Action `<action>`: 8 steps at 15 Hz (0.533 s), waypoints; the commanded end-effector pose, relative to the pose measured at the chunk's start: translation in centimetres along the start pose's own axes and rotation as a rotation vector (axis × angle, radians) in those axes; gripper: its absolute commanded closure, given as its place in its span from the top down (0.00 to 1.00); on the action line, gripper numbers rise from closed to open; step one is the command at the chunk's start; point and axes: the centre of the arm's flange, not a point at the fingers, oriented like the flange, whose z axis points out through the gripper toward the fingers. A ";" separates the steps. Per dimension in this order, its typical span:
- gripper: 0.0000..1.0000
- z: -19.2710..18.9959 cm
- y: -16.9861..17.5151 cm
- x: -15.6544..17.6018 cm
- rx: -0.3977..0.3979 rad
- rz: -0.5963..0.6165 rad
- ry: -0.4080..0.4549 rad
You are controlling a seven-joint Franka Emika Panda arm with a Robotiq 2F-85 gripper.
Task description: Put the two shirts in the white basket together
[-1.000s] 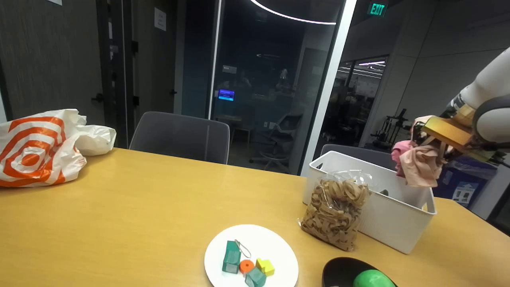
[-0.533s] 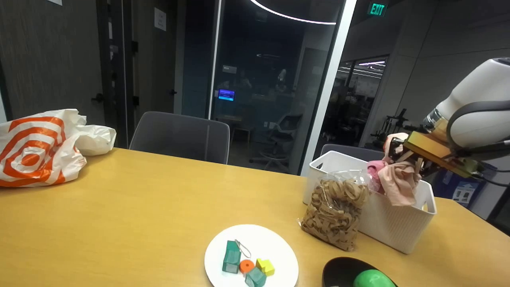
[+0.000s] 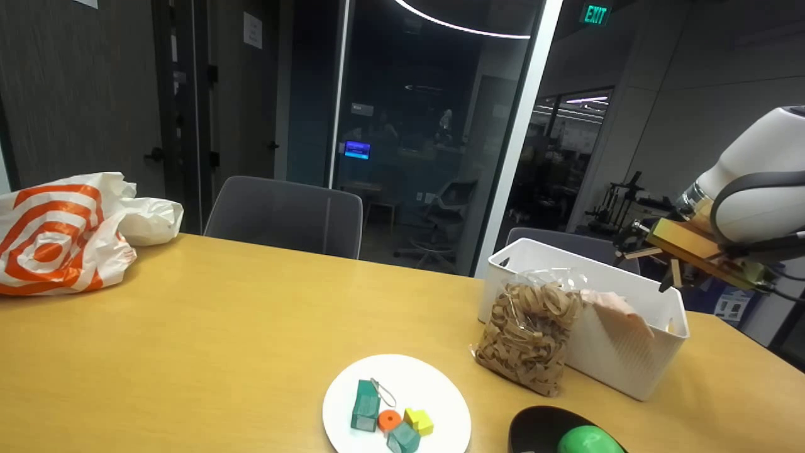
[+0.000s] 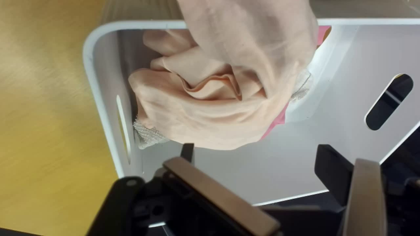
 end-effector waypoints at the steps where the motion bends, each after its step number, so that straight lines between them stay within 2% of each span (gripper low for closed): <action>1: 1.00 -1.3 0.6 -0.1 0.009 0.014 -0.007; 3: 1.00 -2.0 1.0 -0.6 -0.036 0.004 -0.075; 8: 1.00 -5.1 2.3 -2.8 -0.310 0.022 -0.326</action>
